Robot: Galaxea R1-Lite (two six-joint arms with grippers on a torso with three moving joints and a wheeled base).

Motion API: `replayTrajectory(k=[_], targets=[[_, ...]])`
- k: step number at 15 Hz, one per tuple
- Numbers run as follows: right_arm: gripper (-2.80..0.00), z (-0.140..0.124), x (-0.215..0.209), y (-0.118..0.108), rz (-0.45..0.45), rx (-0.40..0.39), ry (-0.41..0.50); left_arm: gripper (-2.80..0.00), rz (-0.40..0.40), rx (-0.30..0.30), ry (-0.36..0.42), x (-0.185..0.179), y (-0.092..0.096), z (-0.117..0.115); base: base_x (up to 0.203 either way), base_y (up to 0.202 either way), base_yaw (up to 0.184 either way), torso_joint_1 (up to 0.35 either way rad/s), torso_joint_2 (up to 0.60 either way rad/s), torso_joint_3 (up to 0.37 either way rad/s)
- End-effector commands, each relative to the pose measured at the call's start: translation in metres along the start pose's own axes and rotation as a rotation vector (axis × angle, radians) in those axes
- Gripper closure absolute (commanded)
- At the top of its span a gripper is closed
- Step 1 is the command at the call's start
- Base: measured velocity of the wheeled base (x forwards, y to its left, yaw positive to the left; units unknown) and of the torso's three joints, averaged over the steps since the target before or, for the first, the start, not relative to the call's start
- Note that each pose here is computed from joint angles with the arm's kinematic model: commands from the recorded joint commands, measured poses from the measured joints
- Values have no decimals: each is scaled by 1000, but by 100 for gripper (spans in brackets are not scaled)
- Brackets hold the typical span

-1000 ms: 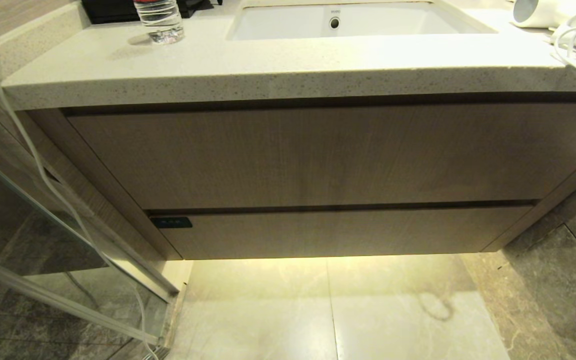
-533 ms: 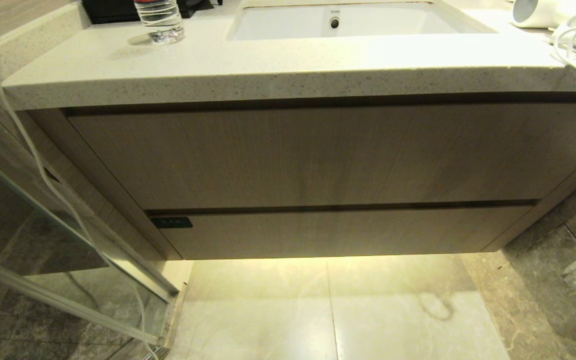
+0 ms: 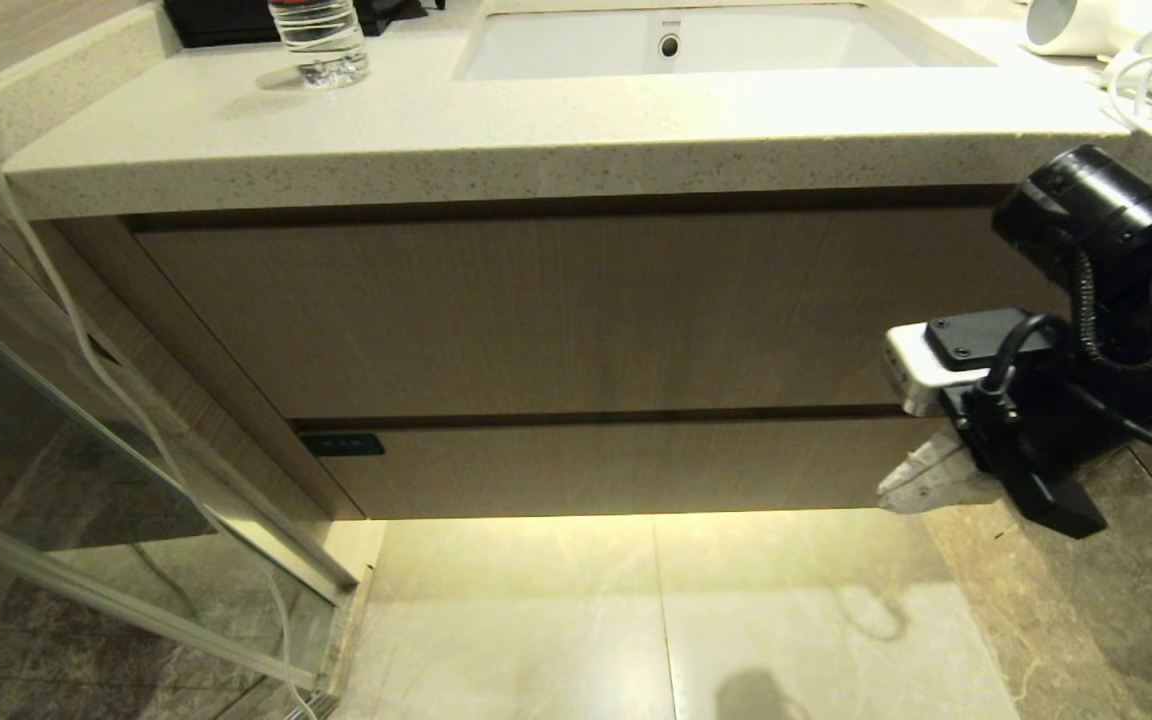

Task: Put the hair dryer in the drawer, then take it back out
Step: Pull open the drawer

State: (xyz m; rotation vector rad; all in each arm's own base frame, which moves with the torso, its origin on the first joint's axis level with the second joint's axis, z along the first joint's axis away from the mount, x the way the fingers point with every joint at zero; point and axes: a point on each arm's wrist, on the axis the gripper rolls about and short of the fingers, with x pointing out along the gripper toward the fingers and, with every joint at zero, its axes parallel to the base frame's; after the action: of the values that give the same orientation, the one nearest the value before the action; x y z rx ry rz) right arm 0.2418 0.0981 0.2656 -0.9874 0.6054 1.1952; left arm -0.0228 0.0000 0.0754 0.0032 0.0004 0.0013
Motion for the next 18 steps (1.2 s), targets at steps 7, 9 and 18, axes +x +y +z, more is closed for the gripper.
replayTrajectory(k=[7,9,18], targets=[[0,-5,63,-43,-306,-123,-46,0,0,0,0,0,0,0,0,0,0,0,0,0],[0,-5,63,-43,-306,-123,-46,0,0,0,0,0,0,0,0,0,0,0,0,0],[0,-28,84,-8,-220,-278,119,0,0,0,0,0,0,0,0,0,0,0,0,0]])
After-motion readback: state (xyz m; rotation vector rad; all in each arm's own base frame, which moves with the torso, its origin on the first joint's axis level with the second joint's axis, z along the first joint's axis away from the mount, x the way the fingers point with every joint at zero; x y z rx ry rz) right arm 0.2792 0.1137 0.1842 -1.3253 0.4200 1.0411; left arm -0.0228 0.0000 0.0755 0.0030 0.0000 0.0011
